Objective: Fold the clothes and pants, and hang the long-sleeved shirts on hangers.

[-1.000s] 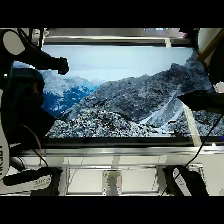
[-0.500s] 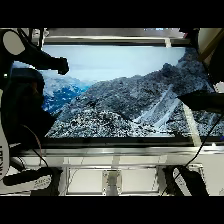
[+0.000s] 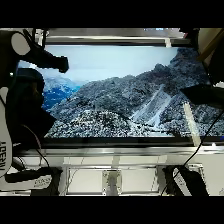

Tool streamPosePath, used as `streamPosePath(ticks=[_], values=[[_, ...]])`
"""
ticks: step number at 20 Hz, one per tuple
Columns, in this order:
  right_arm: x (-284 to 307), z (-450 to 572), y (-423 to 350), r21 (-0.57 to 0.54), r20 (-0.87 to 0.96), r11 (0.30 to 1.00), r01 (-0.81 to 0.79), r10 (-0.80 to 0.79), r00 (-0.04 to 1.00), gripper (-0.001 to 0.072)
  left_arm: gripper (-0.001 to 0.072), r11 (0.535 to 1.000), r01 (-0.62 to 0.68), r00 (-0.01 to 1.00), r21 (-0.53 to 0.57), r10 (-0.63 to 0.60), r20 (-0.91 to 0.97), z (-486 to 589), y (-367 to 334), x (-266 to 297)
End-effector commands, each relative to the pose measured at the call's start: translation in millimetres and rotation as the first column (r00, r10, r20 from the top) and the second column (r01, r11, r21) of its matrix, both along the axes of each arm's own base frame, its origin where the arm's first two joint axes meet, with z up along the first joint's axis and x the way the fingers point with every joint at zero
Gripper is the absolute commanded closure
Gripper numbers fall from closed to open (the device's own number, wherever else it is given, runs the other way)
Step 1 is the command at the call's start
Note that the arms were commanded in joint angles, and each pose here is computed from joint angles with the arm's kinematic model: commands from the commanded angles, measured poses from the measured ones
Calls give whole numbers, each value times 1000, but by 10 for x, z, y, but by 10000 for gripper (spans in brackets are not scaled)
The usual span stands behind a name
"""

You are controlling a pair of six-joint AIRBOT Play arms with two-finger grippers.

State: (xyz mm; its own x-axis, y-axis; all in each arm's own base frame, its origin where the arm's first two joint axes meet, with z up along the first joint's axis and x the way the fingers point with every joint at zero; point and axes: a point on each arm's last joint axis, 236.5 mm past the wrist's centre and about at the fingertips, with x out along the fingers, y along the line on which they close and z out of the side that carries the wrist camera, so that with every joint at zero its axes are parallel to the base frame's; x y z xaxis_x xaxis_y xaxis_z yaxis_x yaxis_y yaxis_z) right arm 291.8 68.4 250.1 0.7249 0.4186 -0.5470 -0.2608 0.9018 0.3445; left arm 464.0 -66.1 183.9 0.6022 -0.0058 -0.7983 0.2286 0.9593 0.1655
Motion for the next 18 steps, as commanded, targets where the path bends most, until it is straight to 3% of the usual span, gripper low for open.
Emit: streamPosePath(ticks=[1, 3, 5, 7, 8, 13, 14, 16, 18], values=[[186, 210, -100, 16, 107, 998, 64, -65, 992, 676, 462, 953, -111, 994, 283, 104, 39, 41, 722, 113], [203, 231, -112, 17, 117, 997, 70, -72, 991, 676, 387, 923, -175, 984, 343, 171, 43, 17, 1101, 150], [199, 225, -109, 17, 115, 998, 68, -70, 991, 676, 372, 879, -284, 955, 384, 294, 35, -84, 1655, 134], [212, 239, -120, 17, 122, 997, 74, -75, 990, 675, 64, 819, -465, 875, 335, 483, 33, -231, 2272, 10], [213, 237, -124, 16, 122, 997, 75, -76, 990, 676, 2, 778, -543, 826, 316, 563, 31, -290, 2568, -84], [226, 257, -132, 18, 131, 997, 80, -82, 988, 672, 4, 668, -707, 676, 233, 734, -55, -721, 3509, -463], [240, 275, -140, 20, 139, 996, 85, -87, 986, 636, 4, 659, -722, 658, 211, 748, -86, -847, 3586, -500], [259, 306, -151, 25, 153, 995, 92, -94, 984, 441, 4, 646, -741, 630, 182, 763, -142, -1094, 3685, -539], [274, 324, -162, 26, 162, 995, 97, -100, 982, 413, 4, 646, -741, 629, 185, 764, -146, -1243, 3767, -488]])
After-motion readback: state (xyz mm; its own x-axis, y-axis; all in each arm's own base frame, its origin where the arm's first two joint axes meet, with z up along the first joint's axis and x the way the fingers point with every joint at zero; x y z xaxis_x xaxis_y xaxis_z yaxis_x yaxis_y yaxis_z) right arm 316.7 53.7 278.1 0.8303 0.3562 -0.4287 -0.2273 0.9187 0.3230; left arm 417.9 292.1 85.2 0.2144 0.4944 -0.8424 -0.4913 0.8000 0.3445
